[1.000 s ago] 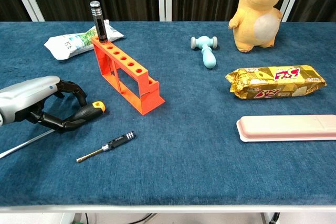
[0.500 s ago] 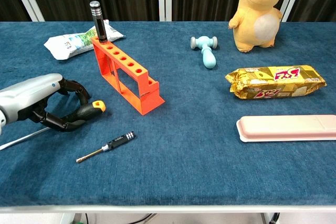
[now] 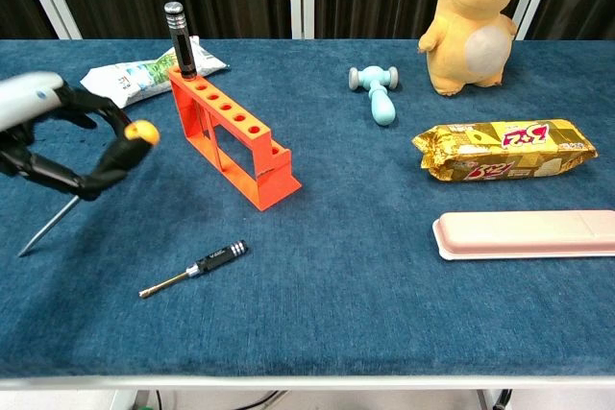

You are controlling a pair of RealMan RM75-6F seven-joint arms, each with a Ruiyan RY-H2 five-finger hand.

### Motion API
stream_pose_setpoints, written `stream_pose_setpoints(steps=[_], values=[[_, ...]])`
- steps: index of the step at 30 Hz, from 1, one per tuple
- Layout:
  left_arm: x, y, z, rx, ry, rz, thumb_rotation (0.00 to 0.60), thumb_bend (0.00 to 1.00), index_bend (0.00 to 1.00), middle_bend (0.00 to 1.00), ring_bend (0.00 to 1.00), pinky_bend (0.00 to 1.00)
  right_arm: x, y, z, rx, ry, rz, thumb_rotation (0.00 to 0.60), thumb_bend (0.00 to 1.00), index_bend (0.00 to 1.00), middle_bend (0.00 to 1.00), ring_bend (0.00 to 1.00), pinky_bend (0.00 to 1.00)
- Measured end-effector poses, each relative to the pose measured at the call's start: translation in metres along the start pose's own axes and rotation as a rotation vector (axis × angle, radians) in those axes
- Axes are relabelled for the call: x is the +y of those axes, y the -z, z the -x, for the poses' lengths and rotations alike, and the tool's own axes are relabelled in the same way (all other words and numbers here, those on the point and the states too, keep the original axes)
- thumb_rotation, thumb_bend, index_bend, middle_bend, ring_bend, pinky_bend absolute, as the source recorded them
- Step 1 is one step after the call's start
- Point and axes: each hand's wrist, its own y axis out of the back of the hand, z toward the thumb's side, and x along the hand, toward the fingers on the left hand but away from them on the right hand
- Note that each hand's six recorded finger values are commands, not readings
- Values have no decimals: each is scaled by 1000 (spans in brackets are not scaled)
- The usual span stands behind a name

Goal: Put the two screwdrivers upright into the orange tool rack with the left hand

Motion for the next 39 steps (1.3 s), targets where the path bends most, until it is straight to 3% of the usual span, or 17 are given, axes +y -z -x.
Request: stream_pose_setpoints(steps=[9,16,27,39], values=[[54,6,12,22,-79,153,600,347,679,344,171,259,6,-8,-5,52,27,23,600,361,0,0,0,0],[73,0,17,2,-95,253,600,347,726,397,218,294,7,-17,-9,121,62,46,600,359,0,0,0,0],[94,-20,23,-41,-82,254,600,348,733,429,237,322,18,-22,-15,186,142,106,600,358,0,0,0,0],[119,-77,15,-154,-97,217,600,347,733,441,236,263,13,-20,-11,170,139,98,600,357,0,0,0,0]])
